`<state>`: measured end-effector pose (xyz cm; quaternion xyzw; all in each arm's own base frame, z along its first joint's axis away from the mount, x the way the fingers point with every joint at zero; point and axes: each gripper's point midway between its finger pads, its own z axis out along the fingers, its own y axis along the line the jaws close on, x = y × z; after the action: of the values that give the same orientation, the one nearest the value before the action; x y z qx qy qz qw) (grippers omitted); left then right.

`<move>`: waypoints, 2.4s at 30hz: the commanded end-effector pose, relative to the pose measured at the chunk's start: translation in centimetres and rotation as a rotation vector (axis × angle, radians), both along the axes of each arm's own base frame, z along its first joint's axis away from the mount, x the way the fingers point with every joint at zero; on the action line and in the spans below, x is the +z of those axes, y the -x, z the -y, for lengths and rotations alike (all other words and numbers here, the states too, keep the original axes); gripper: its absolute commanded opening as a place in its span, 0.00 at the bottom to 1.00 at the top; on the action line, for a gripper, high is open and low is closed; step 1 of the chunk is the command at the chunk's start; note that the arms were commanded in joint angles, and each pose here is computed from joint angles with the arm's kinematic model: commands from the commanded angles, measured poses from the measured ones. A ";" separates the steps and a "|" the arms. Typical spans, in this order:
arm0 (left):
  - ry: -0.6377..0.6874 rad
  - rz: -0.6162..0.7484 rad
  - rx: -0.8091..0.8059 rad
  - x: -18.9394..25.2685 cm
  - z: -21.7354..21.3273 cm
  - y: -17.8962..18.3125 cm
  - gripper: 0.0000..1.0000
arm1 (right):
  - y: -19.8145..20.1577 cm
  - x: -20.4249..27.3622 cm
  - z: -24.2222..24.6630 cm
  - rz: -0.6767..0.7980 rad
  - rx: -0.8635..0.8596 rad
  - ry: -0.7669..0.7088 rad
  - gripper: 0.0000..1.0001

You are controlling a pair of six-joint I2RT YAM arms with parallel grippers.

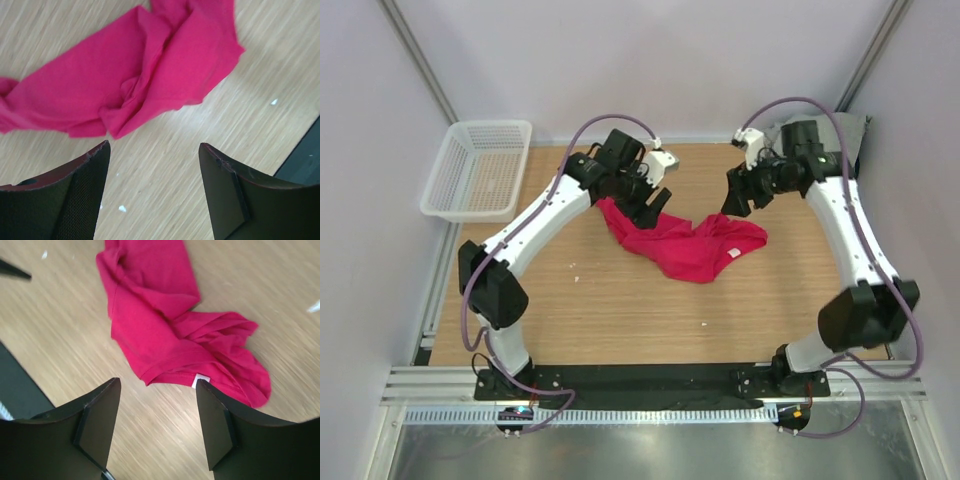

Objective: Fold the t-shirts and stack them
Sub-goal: Flatten the tshirt out

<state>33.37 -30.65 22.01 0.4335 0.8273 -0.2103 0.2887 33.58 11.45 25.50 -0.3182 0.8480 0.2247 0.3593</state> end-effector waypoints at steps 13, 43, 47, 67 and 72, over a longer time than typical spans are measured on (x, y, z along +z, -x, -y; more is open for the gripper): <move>-0.024 0.038 0.648 -0.7 -22.0 -9.8 0.70 | -3.3 -6.7 -14.3 -0.113 0.524 0.083 0.64; -0.004 0.009 0.661 -1.5 -22.3 -6.7 0.70 | -6.5 -18.6 -21.3 -0.223 0.562 0.154 0.57; 0.001 0.002 0.664 -1.7 -22.2 -6.9 0.70 | -6.3 -18.9 -21.4 -0.227 0.568 0.158 0.54; 0.090 -0.140 0.639 -8.0 -17.7 -18.2 0.69 | -5.7 0.6 -13.8 0.269 0.362 0.359 0.01; 0.063 -0.127 0.586 -10.2 -15.4 -20.1 0.68 | -4.5 4.0 -10.5 0.364 0.285 0.434 0.01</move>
<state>52.71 -12.87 10.01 0.1260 0.9400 -0.1559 0.2763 37.86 24.29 28.57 -0.5434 0.7427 0.0857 0.3818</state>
